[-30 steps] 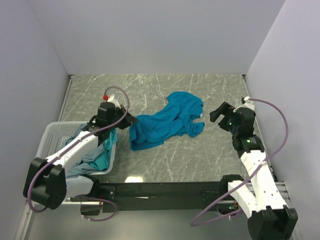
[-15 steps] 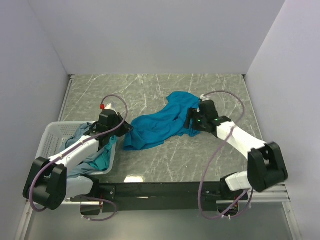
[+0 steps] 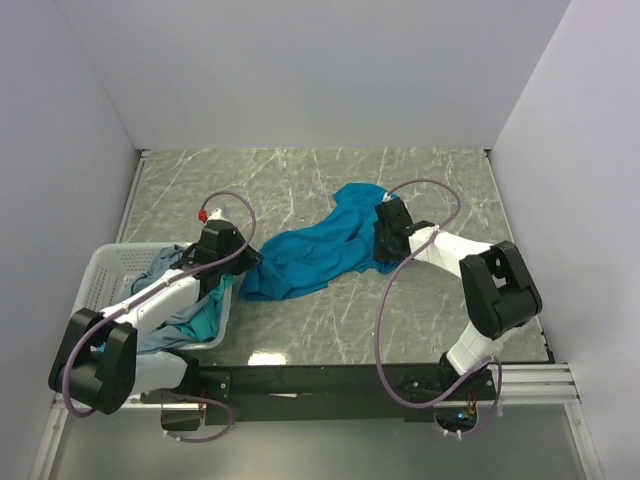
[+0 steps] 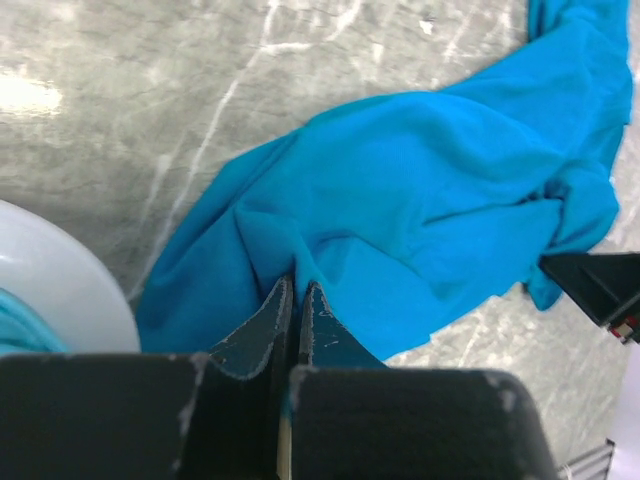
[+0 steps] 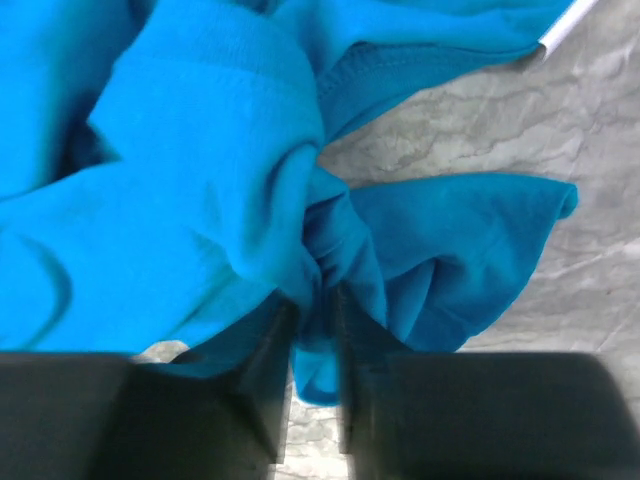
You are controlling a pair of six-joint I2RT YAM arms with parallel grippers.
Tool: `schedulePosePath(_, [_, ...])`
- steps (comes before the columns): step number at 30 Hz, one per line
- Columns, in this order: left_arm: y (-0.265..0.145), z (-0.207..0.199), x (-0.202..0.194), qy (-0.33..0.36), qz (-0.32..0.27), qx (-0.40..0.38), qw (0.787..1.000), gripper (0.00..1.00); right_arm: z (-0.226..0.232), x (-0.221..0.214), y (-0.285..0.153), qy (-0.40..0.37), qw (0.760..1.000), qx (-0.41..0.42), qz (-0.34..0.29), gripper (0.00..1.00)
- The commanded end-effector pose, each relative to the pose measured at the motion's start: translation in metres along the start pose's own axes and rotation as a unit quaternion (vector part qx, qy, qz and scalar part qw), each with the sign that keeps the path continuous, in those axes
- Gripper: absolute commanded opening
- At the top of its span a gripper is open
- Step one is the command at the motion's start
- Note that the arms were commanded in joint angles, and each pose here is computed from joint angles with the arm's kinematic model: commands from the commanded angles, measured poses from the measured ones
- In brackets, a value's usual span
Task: Fold and stack the t-shirts
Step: Flatten the tshirt out
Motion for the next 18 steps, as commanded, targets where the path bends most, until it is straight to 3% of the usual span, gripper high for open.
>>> schedulePosePath(1, [0.002, -0.012, 0.013, -0.009, -0.031, 0.001, 0.999, 0.01, 0.002, 0.017, -0.004, -0.004, 1.000, -0.014, -0.022, 0.24])
schedulePosePath(2, [0.003, -0.011, 0.014, -0.011, -0.033, 0.008, 0.999, 0.01, 0.000, 0.017, -0.006, 0.001, 0.999, -0.021, -0.027, 0.11])
schedulePosePath(5, [-0.002, -0.017, 0.022, -0.015, -0.055, 0.014, 0.998, 0.01, -0.006, 0.020, -0.022, 0.008, 0.998, -0.046, -0.047, 0.00])
schedulePosePath(10, [-0.019, -0.043, 0.049, -0.020, -0.118, -0.008, 0.993, 0.01, -0.018, 0.036, -0.072, 0.024, 0.989, -0.070, -0.126, 0.00])
schedulePosePath(14, [-0.046, -0.064, 0.075, -0.022, -0.180, -0.017, 0.983, 0.01, -0.030, 0.050, -0.139, 0.047, 0.970, -0.076, -0.224, 0.00])
schedulePosePath(18, [-0.085, -0.098, 0.105, -0.031, -0.254, -0.074, 0.964, 0.01, -0.040, 0.056, -0.195, 0.048, 0.953, -0.077, -0.288, 0.00])
Point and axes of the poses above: each gripper's point midway between its finger pads, its own y axis out along the fingers, its own z axis along the line the jaws close on, x = y × z, the point moved 8 cm from there along -y, back along the fingers, and after that the axes turned 8 degrees about -y, right-handed, at the moved point
